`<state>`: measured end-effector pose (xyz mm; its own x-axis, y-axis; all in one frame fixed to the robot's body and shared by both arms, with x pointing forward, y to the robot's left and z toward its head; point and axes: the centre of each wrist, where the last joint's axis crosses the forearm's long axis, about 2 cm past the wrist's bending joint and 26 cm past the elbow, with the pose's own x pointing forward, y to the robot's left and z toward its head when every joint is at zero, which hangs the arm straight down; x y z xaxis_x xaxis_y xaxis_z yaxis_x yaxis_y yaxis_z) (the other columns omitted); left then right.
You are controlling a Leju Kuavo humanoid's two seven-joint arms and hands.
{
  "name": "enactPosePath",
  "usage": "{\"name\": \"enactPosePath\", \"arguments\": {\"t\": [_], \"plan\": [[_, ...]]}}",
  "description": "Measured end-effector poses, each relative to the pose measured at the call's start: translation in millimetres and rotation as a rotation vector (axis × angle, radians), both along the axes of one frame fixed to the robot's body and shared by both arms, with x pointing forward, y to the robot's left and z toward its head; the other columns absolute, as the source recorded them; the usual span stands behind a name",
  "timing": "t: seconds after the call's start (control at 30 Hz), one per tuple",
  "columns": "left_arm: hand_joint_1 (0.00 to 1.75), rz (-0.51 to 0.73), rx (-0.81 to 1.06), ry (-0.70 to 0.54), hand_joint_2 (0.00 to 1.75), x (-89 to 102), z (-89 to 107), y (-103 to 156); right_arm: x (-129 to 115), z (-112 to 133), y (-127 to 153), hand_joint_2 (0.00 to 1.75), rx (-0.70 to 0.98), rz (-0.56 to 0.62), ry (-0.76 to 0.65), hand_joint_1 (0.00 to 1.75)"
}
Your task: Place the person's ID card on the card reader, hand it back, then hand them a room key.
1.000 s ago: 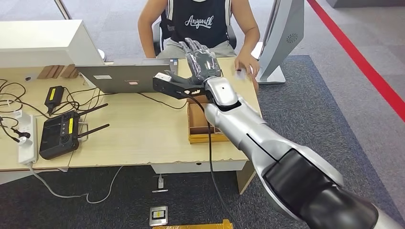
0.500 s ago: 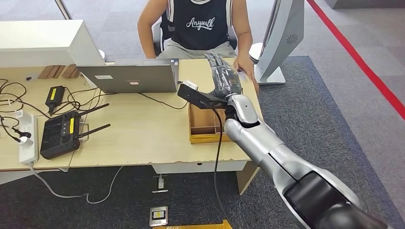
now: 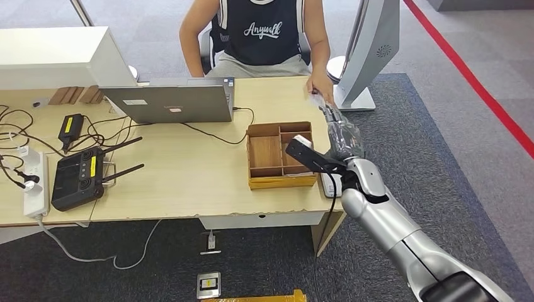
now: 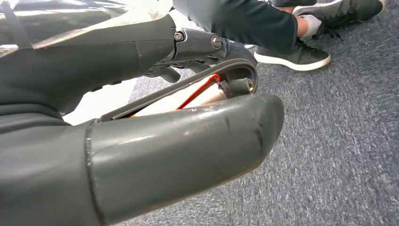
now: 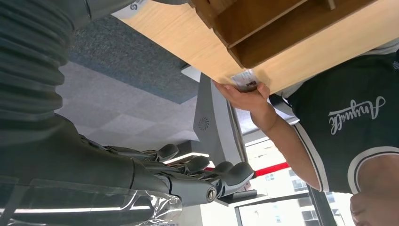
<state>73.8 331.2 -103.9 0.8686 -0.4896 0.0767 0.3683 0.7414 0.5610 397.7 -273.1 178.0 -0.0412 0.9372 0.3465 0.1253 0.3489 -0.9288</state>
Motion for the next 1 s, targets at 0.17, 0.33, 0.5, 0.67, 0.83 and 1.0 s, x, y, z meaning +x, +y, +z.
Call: {"name": "enactPosePath", "arguments": {"t": [0.17, 0.33, 0.5, 0.67, 0.83, 1.0], "plan": [[0.00, -0.002, 0.002, 0.000, 0.00, 0.7, 0.2, 1.1, -7.2, -5.5, -7.2, 1.75, -0.003, 0.001, 0.023, 0.00], [0.00, -0.002, 0.004, 0.001, 0.00, 1.1, 0.3, 1.6, -11.1, -7.8, -10.3, 1.75, -0.002, -0.001, 0.031, 0.00], [0.00, -0.002, 0.005, 0.000, 0.00, 1.5, 0.4, 2.4, -12.5, -6.9, -11.8, 1.75, -0.002, 0.001, 0.027, 0.00], [0.00, -0.002, 0.006, 0.000, 0.00, 1.6, 0.5, 2.7, -13.4, -6.3, -12.0, 1.75, -0.005, 0.006, 0.033, 0.00], [0.00, -0.002, 0.005, -0.002, 0.00, 1.7, 0.5, 2.7, -16.0, -9.3, -13.9, 1.75, -0.010, 0.004, 0.053, 0.00], [0.00, -0.011, 0.005, 0.000, 0.00, 1.7, 0.5, 2.6, -21.3, -10.3, -18.0, 1.75, 0.009, -0.003, 0.046, 0.00]]}}
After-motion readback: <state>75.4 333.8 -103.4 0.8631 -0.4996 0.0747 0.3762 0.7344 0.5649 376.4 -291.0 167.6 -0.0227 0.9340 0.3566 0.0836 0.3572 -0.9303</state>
